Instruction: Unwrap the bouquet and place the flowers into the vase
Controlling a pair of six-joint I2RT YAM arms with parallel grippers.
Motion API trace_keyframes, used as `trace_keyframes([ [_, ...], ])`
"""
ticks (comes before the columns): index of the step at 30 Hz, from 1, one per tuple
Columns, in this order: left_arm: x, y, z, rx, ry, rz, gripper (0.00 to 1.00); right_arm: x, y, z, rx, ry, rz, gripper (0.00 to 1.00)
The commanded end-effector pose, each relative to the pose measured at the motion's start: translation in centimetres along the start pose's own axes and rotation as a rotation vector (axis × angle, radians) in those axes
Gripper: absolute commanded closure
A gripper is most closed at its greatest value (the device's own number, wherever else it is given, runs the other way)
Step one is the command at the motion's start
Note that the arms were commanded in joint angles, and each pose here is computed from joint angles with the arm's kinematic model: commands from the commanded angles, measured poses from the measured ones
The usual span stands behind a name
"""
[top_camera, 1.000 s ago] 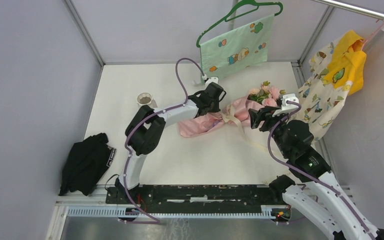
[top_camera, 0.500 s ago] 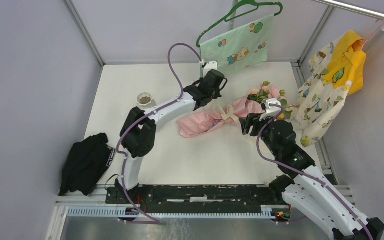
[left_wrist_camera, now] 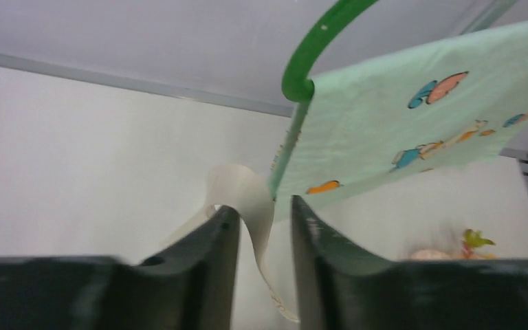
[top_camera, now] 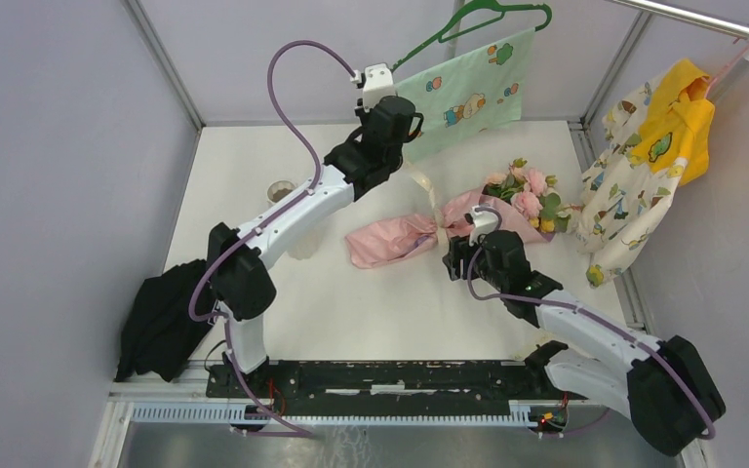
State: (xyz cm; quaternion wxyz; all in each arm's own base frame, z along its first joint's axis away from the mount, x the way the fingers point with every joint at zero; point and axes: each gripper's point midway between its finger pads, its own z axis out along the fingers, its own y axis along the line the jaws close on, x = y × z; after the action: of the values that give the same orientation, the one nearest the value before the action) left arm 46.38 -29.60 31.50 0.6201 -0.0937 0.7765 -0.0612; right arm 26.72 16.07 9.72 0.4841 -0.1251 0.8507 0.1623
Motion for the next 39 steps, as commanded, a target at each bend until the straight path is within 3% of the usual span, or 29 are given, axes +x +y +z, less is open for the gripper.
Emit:
trace_keyframes([
  [1,-4.2,2.0,-0.1,-0.124,-0.115,0.028,0.51,-2.5,1.3,2.2,-0.045,-0.065,0.001,0.35],
  [5,-3.1,2.5,-0.4,-0.109,-0.091,0.037,0.34,-2.3,1.7,3.7,-0.057,-0.030,-0.003,0.40],
  [9,-1.2,3.2,-1.4,-0.064,-0.073,0.018,0.30,-3.7,2.0,3.7,-0.063,-0.059,0.001,0.41],
  [12,-0.4,3.3,-1.8,-0.028,-0.059,0.032,0.19,-4.8,1.6,3.5,-0.033,-0.080,-0.016,0.38],
  [14,-0.1,3.0,-1.9,-0.002,-0.047,0.048,0.18,-5.3,1.2,3.7,-0.003,-0.078,-0.029,0.37],
  [17,1.6,2.5,-1.7,0.038,-0.005,0.069,0.36,-5.6,0.7,4.5,0.036,-0.051,-0.035,0.37],
  [21,7.7,2.6,-0.6,0.046,0.110,0.056,0.62,-6.0,-0.9,4.4,0.132,-0.038,-0.051,0.37],
  [25,14.2,1.8,1.3,0.069,0.215,0.088,0.75,-5.6,-3.2,3.3,0.254,-0.034,-0.044,0.38],
  [31,20.4,0.4,4.1,0.089,0.307,0.143,0.81,-3.0,-6.1,2.3,0.365,0.025,-0.019,0.39],
  [39,24.5,0.1,4.6,0.102,0.374,0.171,0.82,2.2,-10.7,2.1,0.422,0.180,0.096,0.40],
])
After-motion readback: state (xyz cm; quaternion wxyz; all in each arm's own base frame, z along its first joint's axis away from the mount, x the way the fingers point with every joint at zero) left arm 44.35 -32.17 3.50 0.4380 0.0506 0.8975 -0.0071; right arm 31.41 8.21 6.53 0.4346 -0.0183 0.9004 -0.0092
